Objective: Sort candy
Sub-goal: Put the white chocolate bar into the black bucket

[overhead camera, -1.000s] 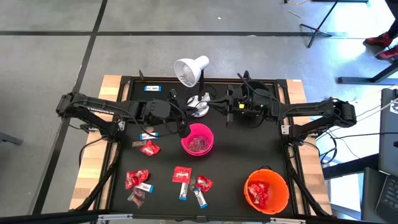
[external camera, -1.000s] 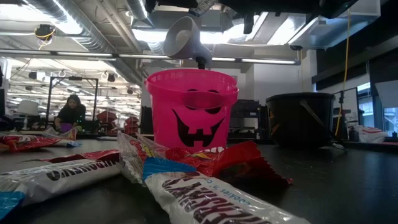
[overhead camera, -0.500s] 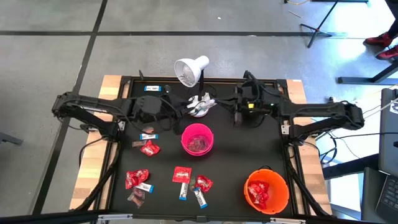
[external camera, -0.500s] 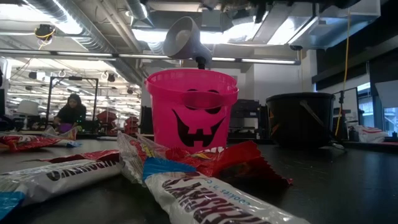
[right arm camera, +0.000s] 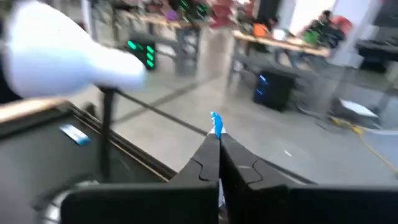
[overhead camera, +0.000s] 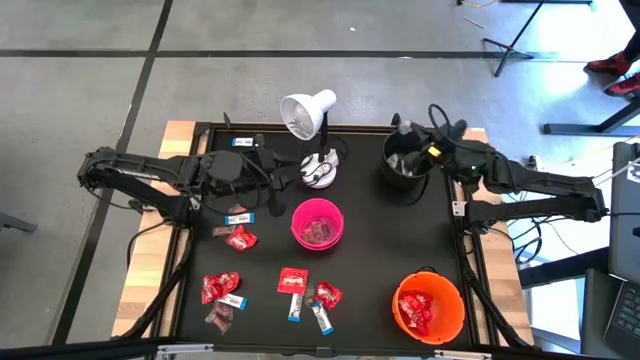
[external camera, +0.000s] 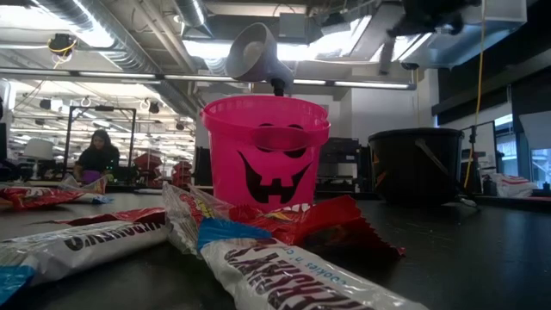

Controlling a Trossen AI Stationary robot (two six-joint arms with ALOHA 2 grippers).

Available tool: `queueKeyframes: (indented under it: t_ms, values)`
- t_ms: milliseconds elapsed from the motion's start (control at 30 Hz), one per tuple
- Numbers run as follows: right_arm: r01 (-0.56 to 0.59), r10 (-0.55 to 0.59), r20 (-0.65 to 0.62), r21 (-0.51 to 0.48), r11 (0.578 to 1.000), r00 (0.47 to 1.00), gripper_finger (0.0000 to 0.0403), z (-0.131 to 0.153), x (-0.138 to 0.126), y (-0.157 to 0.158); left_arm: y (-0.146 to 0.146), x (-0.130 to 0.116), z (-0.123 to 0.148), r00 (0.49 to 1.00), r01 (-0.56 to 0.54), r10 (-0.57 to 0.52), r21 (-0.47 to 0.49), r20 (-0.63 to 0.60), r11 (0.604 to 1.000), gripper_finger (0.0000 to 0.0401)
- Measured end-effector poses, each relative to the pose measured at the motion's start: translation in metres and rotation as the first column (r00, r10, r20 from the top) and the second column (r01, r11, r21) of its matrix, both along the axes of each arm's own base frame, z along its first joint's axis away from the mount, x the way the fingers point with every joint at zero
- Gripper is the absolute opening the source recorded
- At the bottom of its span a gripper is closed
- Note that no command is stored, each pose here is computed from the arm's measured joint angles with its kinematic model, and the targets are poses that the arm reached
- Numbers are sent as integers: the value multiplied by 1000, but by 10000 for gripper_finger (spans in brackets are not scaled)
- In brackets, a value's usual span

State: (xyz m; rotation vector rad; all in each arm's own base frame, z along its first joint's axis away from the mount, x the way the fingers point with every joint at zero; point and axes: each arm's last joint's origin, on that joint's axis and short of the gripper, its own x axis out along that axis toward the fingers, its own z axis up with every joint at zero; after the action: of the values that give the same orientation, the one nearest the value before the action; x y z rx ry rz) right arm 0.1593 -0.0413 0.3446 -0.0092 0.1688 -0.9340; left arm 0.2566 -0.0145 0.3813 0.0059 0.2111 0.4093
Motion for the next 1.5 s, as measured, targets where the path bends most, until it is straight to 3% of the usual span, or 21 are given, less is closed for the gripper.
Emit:
queueKeyframes:
  t_ms: [300, 600, 733, 900, 1033, 1100, 1233, 1500]
  values:
    - [182, -172, -133, 73, 981, 976, 1, -21, -17, -1, 0, 0, 0, 1000, -1, 1, 0, -1, 1000, 140]
    - [189, -176, -143, 83, 978, 974, 29, -23, -17, -1, 0, 0, 0, 1000, -2, 2, -4, 1, 1000, 140]
    - [188, -175, -145, 82, 979, 974, 65, -23, -17, 0, 0, 0, 0, 1000, -2, 2, -5, 0, 1000, 140]
    - [161, -144, -160, 97, 982, 977, 142, -25, -14, 0, 0, 0, 0, 1000, -1, 1, 0, -3, 1000, 140]
    - [91, -72, -141, 137, 986, 987, 192, -24, -12, 1, 1, -2, -6, 996, -42, 45, 42, -73, 998, 140]
    - [48, -27, -132, 157, 986, 991, 207, -24, -11, 2, 7, -6, -12, 976, -149, 161, 95, -143, 984, 140]
    - [-7, 25, -112, 163, 987, 993, 218, -22, -8, 3, 30, -16, -25, 881, -354, 391, 178, -265, 918, 140]
    - [-44, 63, -100, 181, 982, 993, 209, -22, -7, 3, 106, -46, -66, 703, -532, 476, 54, -529, 845, 140]
